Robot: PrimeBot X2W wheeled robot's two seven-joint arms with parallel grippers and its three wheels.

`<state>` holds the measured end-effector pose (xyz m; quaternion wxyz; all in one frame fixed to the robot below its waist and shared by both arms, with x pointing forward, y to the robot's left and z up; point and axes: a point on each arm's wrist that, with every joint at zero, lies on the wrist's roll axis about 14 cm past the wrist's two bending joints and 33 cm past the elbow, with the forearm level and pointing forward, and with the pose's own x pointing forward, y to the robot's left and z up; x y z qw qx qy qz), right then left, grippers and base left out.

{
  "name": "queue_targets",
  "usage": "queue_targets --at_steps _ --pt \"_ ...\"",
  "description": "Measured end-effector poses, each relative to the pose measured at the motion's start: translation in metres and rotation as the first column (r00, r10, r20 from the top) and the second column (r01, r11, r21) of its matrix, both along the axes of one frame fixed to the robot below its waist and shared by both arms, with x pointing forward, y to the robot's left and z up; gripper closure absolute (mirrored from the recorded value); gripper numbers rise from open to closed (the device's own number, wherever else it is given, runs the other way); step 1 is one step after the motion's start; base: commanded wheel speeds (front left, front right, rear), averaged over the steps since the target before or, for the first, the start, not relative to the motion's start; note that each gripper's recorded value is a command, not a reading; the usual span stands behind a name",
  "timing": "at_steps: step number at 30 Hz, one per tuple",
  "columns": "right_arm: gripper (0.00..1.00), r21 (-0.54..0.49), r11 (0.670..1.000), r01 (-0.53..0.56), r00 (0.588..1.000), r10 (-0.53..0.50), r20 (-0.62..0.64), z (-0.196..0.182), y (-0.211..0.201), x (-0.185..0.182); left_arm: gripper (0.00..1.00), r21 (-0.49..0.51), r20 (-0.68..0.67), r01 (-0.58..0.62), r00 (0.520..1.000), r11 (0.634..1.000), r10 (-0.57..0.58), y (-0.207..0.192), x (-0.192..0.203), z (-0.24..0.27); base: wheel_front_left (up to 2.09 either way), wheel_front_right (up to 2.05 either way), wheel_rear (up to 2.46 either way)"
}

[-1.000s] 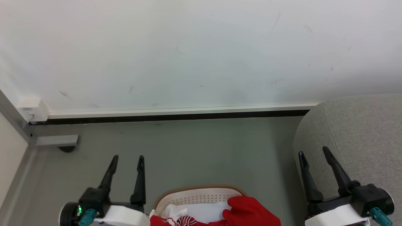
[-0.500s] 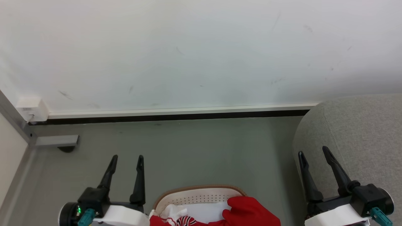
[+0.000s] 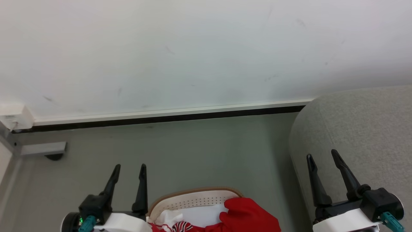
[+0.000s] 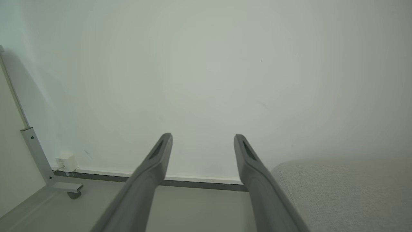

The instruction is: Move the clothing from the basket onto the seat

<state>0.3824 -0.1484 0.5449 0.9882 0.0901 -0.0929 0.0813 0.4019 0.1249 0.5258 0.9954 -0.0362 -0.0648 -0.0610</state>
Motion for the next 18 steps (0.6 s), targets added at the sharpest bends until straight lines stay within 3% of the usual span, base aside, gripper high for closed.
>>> queue_targets --at_steps 18 --pt "0.00 0.015 0.988 0.152 0.988 -0.152 -0.035 -0.010 -0.051 -0.006 0.00 0.022 -0.262 0.157 0.954 0.987 -0.146 -0.046 0.020 -0.088 0.00 0.00 0.00"
